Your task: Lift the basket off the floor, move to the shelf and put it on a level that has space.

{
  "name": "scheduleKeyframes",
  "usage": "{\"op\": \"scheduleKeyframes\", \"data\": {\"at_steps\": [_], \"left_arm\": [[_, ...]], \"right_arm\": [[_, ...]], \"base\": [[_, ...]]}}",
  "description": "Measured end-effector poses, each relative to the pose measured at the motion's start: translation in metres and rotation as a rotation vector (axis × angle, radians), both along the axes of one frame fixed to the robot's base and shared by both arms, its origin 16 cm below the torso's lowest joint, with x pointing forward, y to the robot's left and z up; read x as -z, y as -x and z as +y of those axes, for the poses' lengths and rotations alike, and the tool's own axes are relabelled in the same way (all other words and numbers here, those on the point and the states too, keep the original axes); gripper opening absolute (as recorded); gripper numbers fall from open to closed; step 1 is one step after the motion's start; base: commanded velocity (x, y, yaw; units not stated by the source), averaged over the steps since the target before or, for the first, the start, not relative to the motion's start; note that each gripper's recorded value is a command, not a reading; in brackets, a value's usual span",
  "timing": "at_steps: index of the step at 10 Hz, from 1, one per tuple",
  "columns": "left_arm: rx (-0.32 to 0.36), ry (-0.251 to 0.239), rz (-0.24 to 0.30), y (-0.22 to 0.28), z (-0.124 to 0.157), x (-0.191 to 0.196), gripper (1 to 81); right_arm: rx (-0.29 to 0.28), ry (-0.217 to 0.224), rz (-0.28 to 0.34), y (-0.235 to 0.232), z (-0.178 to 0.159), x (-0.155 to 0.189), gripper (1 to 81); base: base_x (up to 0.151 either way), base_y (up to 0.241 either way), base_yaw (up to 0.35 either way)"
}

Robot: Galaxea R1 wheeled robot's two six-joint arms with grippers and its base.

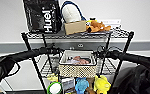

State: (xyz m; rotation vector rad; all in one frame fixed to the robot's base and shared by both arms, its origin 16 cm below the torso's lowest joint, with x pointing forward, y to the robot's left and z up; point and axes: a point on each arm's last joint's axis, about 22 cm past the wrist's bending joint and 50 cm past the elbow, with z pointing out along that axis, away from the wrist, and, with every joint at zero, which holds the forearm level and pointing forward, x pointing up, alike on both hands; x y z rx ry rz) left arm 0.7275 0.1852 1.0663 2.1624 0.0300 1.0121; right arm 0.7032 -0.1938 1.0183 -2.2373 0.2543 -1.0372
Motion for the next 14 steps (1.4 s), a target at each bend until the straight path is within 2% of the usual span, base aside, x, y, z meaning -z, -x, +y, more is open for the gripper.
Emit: {"op": "scheduleKeyframes", "data": {"at_steps": [1, 4, 6, 8, 11, 14], "left_arm": [[0.013, 0.002, 0.000, 0.007, 0.002, -0.001, 81.1], [0.027, 0.006, -0.001, 0.034, 0.031, -0.006, 81.1], [0.076, 0.020, 0.000, 0.066, 0.033, -0.008, 81.1], [0.101, 0.037, 0.018, 0.106, 0.046, 0.002, 81.1], [0.091, 0.061, 0.053, 0.168, 0.082, 0.022, 81.1], [0.086, 0.071, 0.126, 0.227, 0.101, 0.051, 81.1]], "right_arm": [[-0.007, -0.004, -0.007, 0.006, -0.008, -0.006, 81.1], [-0.031, -0.026, -0.018, 0.040, -0.041, -0.018, 81.1], [-0.073, -0.039, -0.019, 0.073, -0.048, -0.026, 81.1], [-0.105, -0.052, -0.011, 0.113, -0.061, -0.031, 81.1], [-0.104, -0.060, 0.041, 0.179, -0.097, -0.015, 81.1], [-0.121, -0.076, 0.107, 0.238, -0.105, 0.003, 81.1]], "base": [[0.000, 0.000, 0.000], [0.000, 0.000, 0.000], [0.000, 0.000, 0.000], [0.000, 0.000, 0.000], [0.000, 0.000, 0.000], [0.000, 0.000, 0.000]]}}
